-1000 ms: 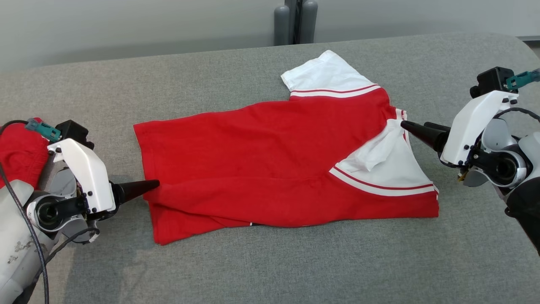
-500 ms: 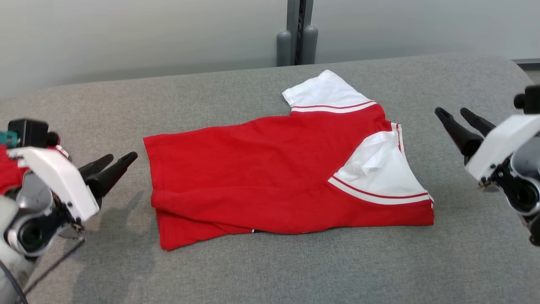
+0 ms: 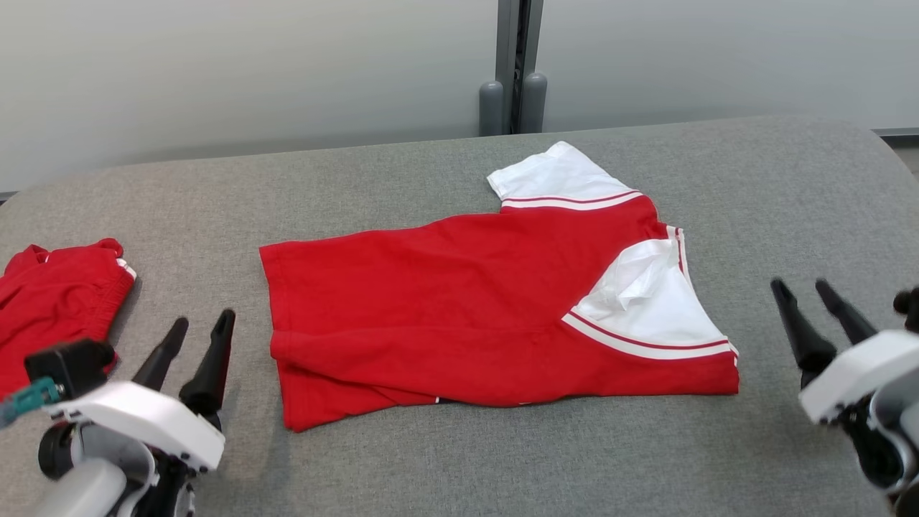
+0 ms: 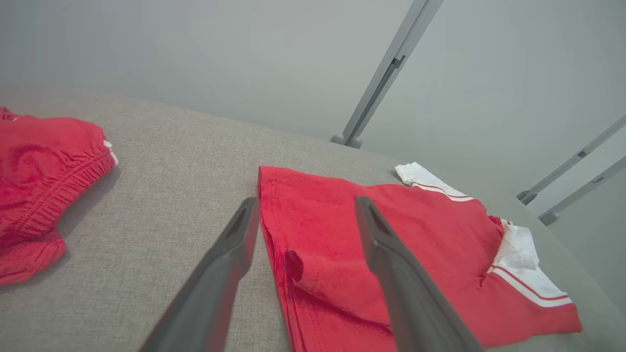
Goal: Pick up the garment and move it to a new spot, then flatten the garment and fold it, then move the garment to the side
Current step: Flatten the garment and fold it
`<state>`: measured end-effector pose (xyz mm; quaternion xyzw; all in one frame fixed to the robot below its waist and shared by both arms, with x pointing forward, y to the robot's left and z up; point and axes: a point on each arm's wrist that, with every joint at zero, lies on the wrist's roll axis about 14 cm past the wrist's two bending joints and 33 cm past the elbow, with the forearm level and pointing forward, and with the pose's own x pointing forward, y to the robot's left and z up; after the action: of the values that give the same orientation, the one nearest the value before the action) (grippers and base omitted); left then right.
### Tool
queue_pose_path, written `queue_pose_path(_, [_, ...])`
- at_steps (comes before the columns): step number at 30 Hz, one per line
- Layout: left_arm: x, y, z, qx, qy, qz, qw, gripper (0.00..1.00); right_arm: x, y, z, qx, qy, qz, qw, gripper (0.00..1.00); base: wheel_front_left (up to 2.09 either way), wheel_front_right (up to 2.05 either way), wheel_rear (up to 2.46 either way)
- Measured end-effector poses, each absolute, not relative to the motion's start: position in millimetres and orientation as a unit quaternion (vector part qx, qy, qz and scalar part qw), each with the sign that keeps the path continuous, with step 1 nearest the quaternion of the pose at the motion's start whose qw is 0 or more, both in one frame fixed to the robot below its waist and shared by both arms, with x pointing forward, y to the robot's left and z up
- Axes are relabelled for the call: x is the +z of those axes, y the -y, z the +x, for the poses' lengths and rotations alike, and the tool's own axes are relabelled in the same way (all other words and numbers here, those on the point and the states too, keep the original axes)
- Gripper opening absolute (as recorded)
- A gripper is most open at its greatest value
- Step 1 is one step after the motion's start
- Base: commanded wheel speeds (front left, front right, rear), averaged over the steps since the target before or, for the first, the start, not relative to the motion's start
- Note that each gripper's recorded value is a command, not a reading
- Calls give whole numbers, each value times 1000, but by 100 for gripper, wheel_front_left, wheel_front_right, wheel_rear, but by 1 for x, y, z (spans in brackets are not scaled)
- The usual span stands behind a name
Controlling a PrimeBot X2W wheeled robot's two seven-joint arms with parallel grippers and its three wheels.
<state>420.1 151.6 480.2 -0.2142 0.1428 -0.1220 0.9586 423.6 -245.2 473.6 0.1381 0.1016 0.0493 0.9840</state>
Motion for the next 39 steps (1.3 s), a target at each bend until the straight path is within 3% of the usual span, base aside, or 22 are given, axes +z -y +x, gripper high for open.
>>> queue_pose_path(10, [430, -142, 384, -81, -191, -199, 958, 100, 405, 216, 377, 41, -204, 188, 960, 100, 0, 0, 0])
queue_pose_path(24, [387, -140, 370, -79, -264, -145, 950, 100, 381, 204, 376, 33, -277, 220, 935, 100, 0, 0, 0])
queue_pose_path(39, [371, -105, 370, -127, -295, -126, 938, 100, 384, 192, 385, 44, -289, 235, 927, 100, 0, 0, 0])
